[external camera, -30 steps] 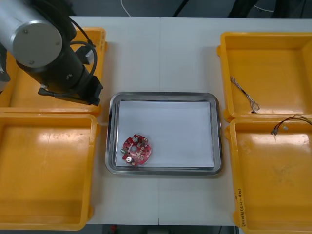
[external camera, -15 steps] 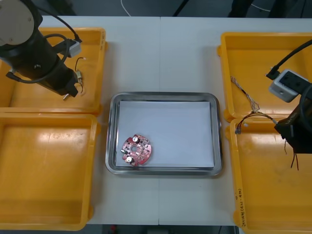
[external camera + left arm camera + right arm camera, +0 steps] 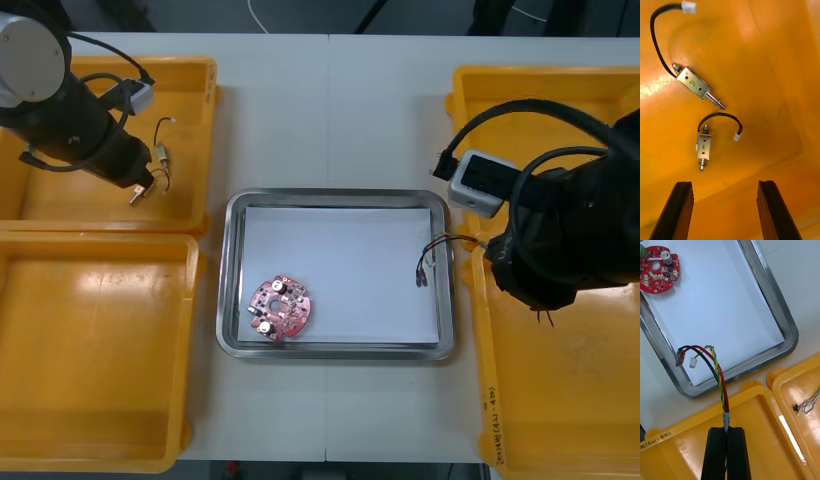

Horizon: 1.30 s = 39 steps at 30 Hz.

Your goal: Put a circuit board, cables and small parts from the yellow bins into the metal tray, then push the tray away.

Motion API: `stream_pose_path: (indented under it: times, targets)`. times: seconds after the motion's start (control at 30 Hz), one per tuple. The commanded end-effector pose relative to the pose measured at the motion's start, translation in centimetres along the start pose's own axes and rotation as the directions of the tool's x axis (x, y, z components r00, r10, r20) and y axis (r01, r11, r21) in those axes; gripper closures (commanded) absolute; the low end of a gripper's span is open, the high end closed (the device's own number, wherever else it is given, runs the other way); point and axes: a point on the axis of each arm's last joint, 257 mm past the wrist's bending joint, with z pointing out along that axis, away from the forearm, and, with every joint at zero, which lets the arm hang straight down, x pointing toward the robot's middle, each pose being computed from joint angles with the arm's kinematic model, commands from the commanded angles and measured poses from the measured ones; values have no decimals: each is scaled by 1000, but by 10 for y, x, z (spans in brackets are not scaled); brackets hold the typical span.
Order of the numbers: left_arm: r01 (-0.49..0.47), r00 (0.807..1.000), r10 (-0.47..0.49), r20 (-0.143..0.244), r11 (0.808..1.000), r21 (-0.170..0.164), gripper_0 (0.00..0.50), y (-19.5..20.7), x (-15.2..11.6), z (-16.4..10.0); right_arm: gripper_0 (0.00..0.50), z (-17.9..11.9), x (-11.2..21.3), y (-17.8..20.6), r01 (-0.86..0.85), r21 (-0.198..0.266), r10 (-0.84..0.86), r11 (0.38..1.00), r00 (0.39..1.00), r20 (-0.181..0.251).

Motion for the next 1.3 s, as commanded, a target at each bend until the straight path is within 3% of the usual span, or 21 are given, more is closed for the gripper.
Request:
stream_pose_path:
  times: [0.03, 0.27, 0.33, 0.47, 0.77, 0.97, 1.13, 1.3]
  targets:
    - [-139, 987, 144, 68, 988, -71, 0, 30, -28, -21, 500, 7, -32, 16, 157, 5, -157, 988, 987, 36]
    - [-174, 979, 181, 98, 982, -76, 0, 30, -43, -4, 500, 28, -55, 33, 210, -7, -209, 978, 976, 59]
    - [-179, 977, 186, 102, 981, -74, 0, 27, -45, 2, 500, 34, -61, 35, 249, 8, -249, 968, 967, 60]
    - [-205, 971, 216, 106, 973, -101, 0, 23, -50, 13, 500, 47, -69, 34, 315, 39, -316, 948, 948, 46]
    - [-225, 969, 234, 75, 968, -107, 0, 16, -43, 39, 500, 84, -56, 35, 361, -29, -362, 932, 931, -42]
    - [-238, 968, 244, 54, 966, -104, 0, 12, -38, 46, 500, 104, -44, 39, 362, -26, -363, 932, 925, -112]
    - [-238, 969, 244, 42, 966, -105, 0, 10, -34, 51, 500, 115, -37, 46, 343, -54, -347, 938, 929, -129]
    - [-228, 972, 232, 29, 968, -102, 0, 13, -29, 55, 500, 124, -39, 53, 322, -66, -328, 944, 938, -113]
